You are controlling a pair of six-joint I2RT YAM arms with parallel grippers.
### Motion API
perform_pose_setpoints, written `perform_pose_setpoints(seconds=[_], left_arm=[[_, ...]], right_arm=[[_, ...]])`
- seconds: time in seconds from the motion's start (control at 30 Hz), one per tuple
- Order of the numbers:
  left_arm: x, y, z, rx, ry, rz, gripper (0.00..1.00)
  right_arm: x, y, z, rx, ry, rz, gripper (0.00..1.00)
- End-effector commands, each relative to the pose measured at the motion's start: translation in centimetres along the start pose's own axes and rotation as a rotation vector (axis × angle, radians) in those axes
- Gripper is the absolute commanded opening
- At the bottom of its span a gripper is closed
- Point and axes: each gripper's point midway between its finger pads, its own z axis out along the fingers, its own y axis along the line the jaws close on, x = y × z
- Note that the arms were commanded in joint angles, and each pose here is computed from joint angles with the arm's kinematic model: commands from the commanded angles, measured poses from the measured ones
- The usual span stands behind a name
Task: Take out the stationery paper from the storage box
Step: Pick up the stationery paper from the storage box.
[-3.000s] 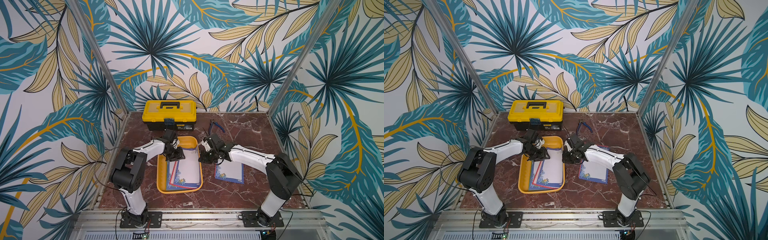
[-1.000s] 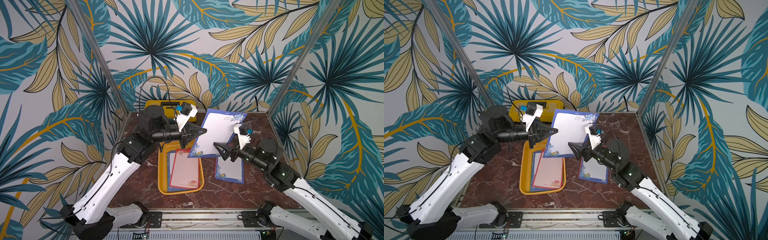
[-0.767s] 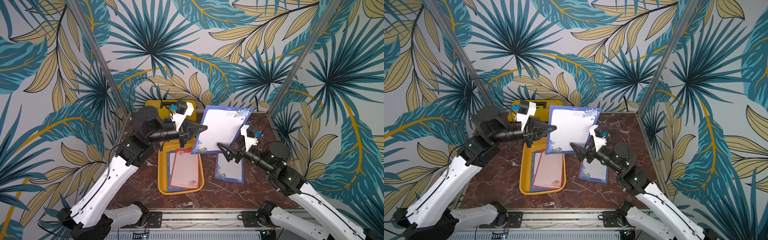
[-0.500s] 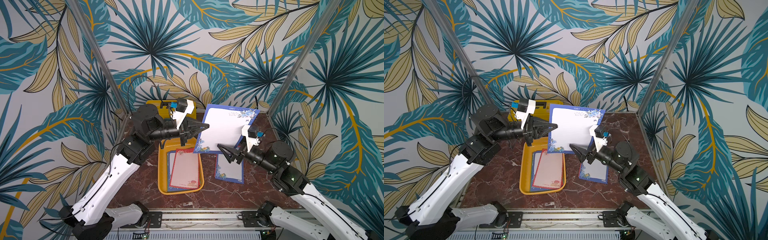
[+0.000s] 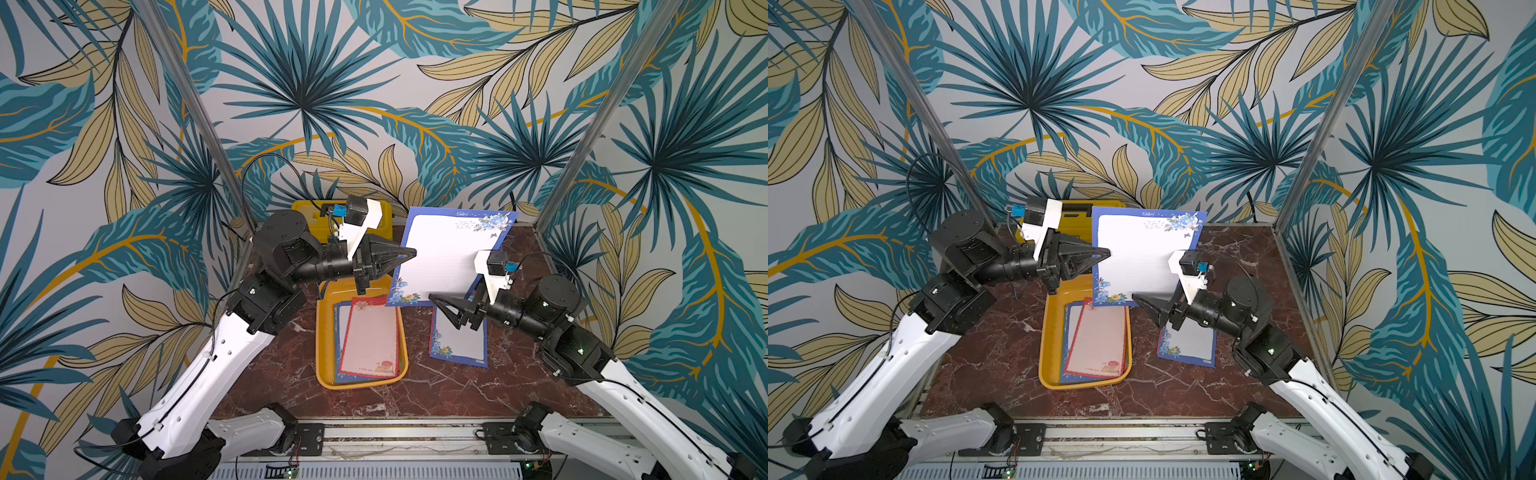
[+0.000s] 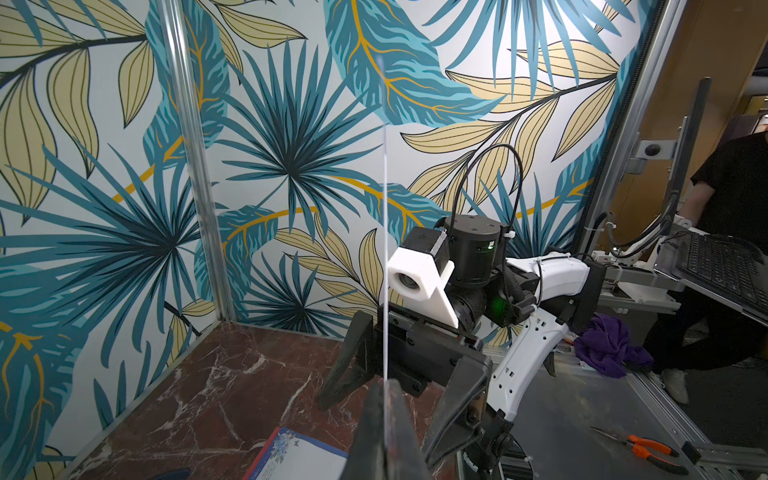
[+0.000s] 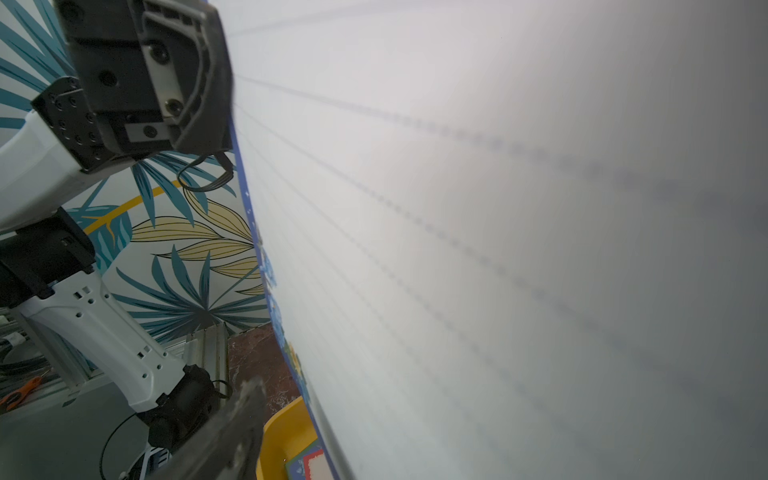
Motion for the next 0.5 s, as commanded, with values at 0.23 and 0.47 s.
perform_pose_setpoints(seconds=[0.23, 0.47], left_arm=[[-0.3, 0.1, -0.6, -0.048, -0.028, 0.013, 0.00], [0.1, 0.5, -0.1, -0.038, -0.016, -0.012, 0.00]], right_arm=[[-4.4, 2.8, -3.0, -0.090, -0.102, -0.084, 0.62], [-5.4, 3.8, -3.2, -0.147, -0.116, -0.063, 0.46]])
